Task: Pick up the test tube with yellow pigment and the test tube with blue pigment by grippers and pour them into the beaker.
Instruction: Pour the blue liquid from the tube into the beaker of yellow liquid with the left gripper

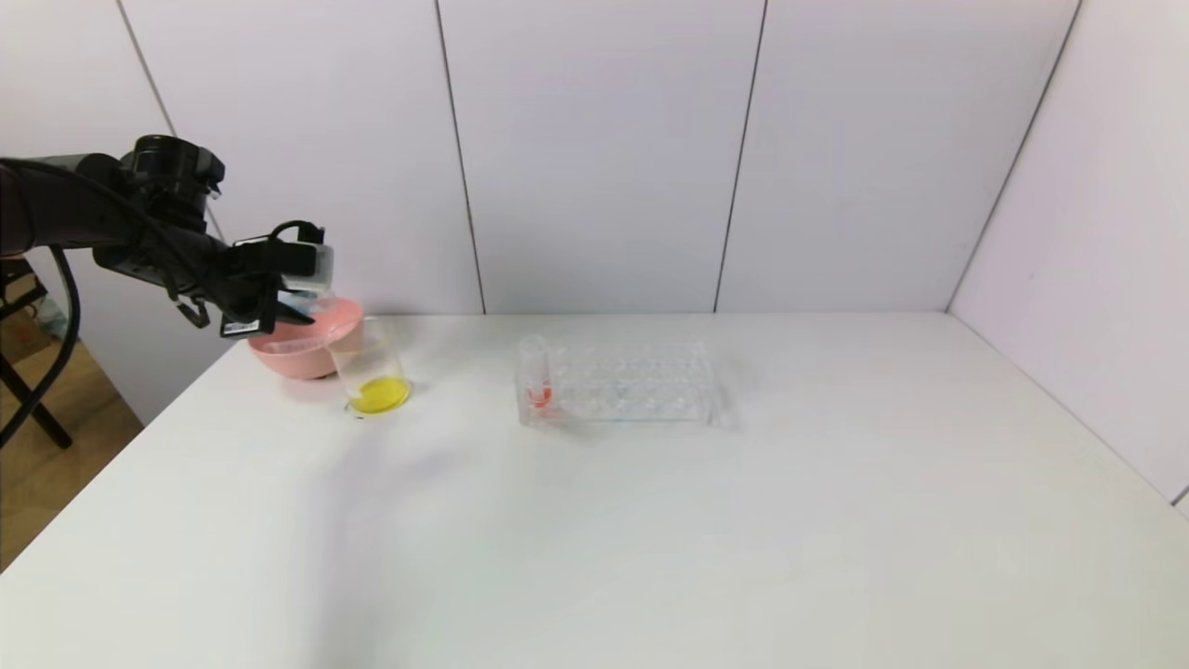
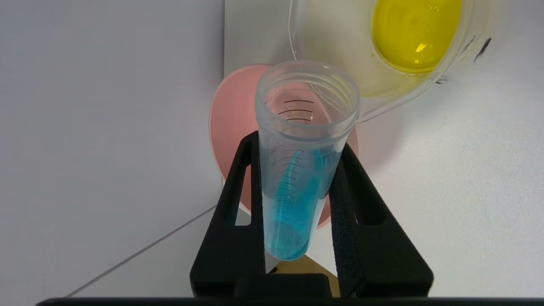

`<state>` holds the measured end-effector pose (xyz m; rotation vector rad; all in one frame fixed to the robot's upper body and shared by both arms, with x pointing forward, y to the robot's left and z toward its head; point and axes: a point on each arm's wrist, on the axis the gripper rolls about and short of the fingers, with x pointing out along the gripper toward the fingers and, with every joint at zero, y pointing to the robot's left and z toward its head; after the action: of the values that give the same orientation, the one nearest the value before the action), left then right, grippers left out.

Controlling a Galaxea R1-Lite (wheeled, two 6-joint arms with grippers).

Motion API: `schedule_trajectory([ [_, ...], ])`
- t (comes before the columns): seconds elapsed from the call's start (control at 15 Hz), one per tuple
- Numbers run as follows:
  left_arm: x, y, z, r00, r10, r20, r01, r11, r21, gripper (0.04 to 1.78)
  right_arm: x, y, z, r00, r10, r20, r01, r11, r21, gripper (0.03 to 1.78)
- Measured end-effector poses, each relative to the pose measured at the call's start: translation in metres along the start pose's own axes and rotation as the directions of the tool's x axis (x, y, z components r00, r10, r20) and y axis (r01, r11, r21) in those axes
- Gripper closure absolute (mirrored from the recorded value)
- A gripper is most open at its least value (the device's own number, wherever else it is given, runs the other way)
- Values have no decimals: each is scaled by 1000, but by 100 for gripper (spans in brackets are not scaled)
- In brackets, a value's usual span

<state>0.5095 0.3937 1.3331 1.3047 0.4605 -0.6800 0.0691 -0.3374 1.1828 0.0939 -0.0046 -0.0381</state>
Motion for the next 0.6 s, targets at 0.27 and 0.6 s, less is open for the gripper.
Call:
schedule_trajectory([
  [0.27,1,0,3,1000,-7,-3,7,1000,3,137,0,0,0,1000,0,0,0,1000,0,4],
  [0.6,1,-2,5,1000,-26,-12,26,1000,-2,137,0,0,0,1000,0,0,0,1000,0,4],
])
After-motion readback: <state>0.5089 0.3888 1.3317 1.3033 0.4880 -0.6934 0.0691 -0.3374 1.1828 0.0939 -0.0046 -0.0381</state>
